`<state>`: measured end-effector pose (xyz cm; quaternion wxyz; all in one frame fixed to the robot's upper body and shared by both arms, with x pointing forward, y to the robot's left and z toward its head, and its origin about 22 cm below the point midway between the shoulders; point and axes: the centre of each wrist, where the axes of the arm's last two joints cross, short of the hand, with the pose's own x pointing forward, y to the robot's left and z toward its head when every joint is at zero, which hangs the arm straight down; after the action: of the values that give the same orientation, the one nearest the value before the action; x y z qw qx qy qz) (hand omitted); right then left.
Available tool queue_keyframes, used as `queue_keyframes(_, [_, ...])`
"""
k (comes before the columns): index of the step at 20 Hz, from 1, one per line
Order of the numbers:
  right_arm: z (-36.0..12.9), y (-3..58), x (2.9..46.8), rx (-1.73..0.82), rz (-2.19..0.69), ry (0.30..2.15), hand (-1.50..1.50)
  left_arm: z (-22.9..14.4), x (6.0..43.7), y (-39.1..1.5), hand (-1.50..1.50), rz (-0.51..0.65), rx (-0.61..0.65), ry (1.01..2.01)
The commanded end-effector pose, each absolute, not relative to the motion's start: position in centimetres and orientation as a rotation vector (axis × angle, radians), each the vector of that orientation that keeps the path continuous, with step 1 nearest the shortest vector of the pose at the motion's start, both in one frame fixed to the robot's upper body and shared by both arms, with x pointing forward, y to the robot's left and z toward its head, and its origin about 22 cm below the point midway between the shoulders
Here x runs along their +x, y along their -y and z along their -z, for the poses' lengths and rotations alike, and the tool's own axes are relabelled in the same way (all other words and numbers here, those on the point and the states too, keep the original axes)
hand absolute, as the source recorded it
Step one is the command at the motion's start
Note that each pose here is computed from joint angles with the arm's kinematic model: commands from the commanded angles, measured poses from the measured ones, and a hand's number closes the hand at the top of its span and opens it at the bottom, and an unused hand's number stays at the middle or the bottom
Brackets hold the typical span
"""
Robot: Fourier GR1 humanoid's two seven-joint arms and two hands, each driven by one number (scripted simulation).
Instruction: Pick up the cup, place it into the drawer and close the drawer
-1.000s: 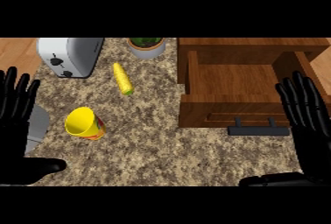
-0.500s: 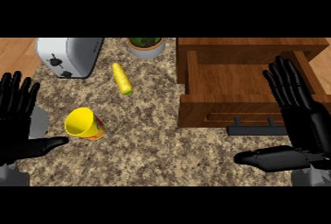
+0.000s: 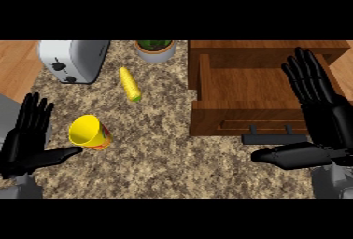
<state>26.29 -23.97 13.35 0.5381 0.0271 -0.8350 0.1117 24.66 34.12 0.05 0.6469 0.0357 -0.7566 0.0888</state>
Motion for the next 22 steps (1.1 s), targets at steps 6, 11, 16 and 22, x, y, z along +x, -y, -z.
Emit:
queue_keyframes(6, [-14.0,24.8,27.9,0.040,-0.230,2.010,-1.50,7.0,25.1,-33.6,-1.50,-0.221,0.133,1.637])
queue_keyframes(11, [-13.5,24.9,28.8,0.048,-0.254,1.995,-1.50,8.8,26.1,-37.1,-1.50,-0.220,0.138,1.623])
queue_keyframes(16, [-15.3,27.1,26.6,0.050,-0.253,2.001,-1.50,11.9,24.0,-37.2,-1.50,-0.215,0.158,1.611])
queue_keyframes(22, [-14.7,25.3,27.3,0.056,-0.267,2.013,-1.50,14.3,24.4,-35.2,-1.50,-0.217,0.186,1.644])
